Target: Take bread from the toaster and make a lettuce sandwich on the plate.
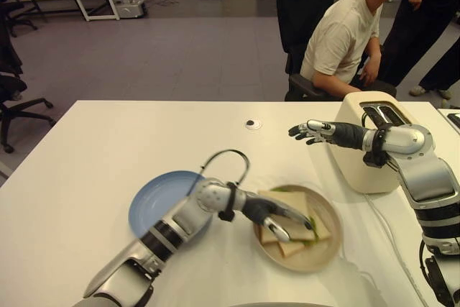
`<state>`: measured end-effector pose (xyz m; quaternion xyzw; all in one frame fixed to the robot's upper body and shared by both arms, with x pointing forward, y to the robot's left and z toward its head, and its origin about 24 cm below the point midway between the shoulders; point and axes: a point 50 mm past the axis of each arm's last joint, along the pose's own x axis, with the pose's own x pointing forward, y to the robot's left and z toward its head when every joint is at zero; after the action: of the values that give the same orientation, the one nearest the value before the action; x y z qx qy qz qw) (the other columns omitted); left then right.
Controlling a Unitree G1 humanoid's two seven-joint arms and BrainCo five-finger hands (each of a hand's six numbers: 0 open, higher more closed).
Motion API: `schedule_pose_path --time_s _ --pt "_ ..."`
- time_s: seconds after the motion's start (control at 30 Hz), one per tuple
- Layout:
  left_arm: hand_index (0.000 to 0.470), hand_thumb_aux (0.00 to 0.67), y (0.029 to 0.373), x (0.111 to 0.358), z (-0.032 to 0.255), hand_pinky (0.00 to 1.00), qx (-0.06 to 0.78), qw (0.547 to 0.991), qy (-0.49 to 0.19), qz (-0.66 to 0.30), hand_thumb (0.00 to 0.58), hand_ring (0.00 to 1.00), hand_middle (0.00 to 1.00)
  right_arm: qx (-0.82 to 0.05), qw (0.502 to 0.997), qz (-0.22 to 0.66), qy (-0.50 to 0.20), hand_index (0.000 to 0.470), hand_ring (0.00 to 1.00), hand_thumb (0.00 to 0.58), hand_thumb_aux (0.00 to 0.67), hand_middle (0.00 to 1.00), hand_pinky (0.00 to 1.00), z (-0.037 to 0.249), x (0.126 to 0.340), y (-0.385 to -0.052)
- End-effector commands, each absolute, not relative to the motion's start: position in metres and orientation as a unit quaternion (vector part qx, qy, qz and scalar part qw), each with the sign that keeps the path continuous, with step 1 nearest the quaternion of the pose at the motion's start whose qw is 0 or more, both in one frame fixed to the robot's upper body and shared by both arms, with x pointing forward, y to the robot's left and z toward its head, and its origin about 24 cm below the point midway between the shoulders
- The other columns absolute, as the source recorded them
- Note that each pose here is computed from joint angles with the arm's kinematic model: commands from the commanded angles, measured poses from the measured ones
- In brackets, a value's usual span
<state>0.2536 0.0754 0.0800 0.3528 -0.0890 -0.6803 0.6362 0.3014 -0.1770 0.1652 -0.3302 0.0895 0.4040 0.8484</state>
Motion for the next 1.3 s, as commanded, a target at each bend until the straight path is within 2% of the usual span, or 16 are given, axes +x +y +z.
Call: schedule_pose_path --time_s 0.03,0.13,0.17,0.2,0.33,0.43,0.53,0.67,0.73,0.8,0.87,0.93,1.1,1.3 --pt "0.0 0.0 0.082 0.249 0.071 0.0 0.327 0.655 -0.07 -0.678 0.0 0.0 0.0 -0.31 0.845 0.42 0.112 0.0 0.0 0.0 0.0 0.0 0.0 0.156 0.291 -0.176" --pt "0.0 0.0 0.078 0.249 0.08 0.0 0.306 0.672 -0.1 -0.667 0.0 0.0 0.0 -0.304 0.834 0.443 0.122 0.0 0.0 0.0 0.0 0.0 0.0 0.151 0.284 -0.171" --pt "0.14 0.2 0.078 0.25 0.085 1.0 0.292 0.68 -0.109 -0.663 0.294 1.0 1.0 -0.299 0.832 0.451 0.124 0.369 1.0 0.553 0.525 1.0 1.0 0.15 0.282 -0.169" --pt "0.47 0.67 0.077 0.251 0.091 1.0 0.28 0.687 -0.119 -0.66 0.58 1.0 1.0 -0.297 0.825 0.464 0.127 0.47 1.0 0.58 0.67 1.0 1.0 0.149 0.278 -0.168" --pt "0.47 0.67 0.078 0.253 0.124 1.0 0.21 0.719 -0.176 -0.639 0.58 1.0 1.0 -0.285 0.791 0.523 0.14 0.47 1.0 0.58 0.67 1.0 1.0 0.146 0.257 -0.161" --pt "0.47 0.67 0.086 0.25 0.131 1.0 0.195 0.721 -0.172 -0.642 0.58 1.0 1.0 -0.287 0.752 0.569 0.172 0.47 1.0 0.58 0.67 1.0 1.0 0.137 0.238 -0.162" --pt "0.47 0.67 0.096 0.227 0.11 1.0 0.192 0.683 -0.079 -0.7 0.58 1.0 1.0 -0.275 0.706 0.616 0.213 0.47 1.0 0.58 0.67 1.0 1.0 0.124 0.212 -0.163" --pt "0.47 0.67 0.123 0.19 0.069 1.0 0.216 0.603 0.111 -0.76 0.58 1.0 1.0 -0.237 0.625 0.684 0.291 0.47 1.0 0.58 0.67 1.0 1.0 0.093 0.165 -0.159" --pt "0.47 0.67 0.132 0.18 0.056 1.0 0.227 0.572 0.171 -0.77 0.58 1.0 1.0 -0.223 0.608 0.694 0.314 0.47 1.0 0.58 0.67 1.0 1.0 0.083 0.152 -0.159" --pt "0.47 0.67 0.136 0.175 0.047 1.0 0.238 0.559 0.205 -0.767 0.58 1.0 1.0 -0.221 0.596 0.697 0.333 0.47 1.0 0.58 0.67 1.0 1.0 0.073 0.147 -0.159" --pt "0.47 0.67 0.137 0.158 0.037 1.0 0.238 0.597 0.225 -0.733 0.58 1.0 1.0 -0.265 0.551 0.721 0.326 0.47 1.0 0.58 0.67 1.0 1.0 0.061 0.164 -0.156" --pt "0.47 0.67 0.135 0.156 0.031 1.0 0.264 0.622 0.213 -0.706 0.58 1.0 1.0 -0.308 0.53 0.722 0.322 0.47 1.0 0.58 0.67 1.0 1.0 0.051 0.18 -0.152" --pt "0.47 0.67 0.121 0.185 0.032 1.0 0.322 0.635 0.131 -0.69 0.58 1.0 1.0 -0.323 0.573 0.678 0.329 0.47 1.0 0.58 0.67 1.0 1.0 0.036 0.197 -0.156" --pt "0.47 0.67 0.107 0.229 0.034 1.0 0.364 0.658 0.04 -0.658 0.58 1.0 1.0 -0.314 0.624 0.638 0.323 0.47 1.0 0.58 0.67 1.0 1.0 0.036 0.214 -0.158"
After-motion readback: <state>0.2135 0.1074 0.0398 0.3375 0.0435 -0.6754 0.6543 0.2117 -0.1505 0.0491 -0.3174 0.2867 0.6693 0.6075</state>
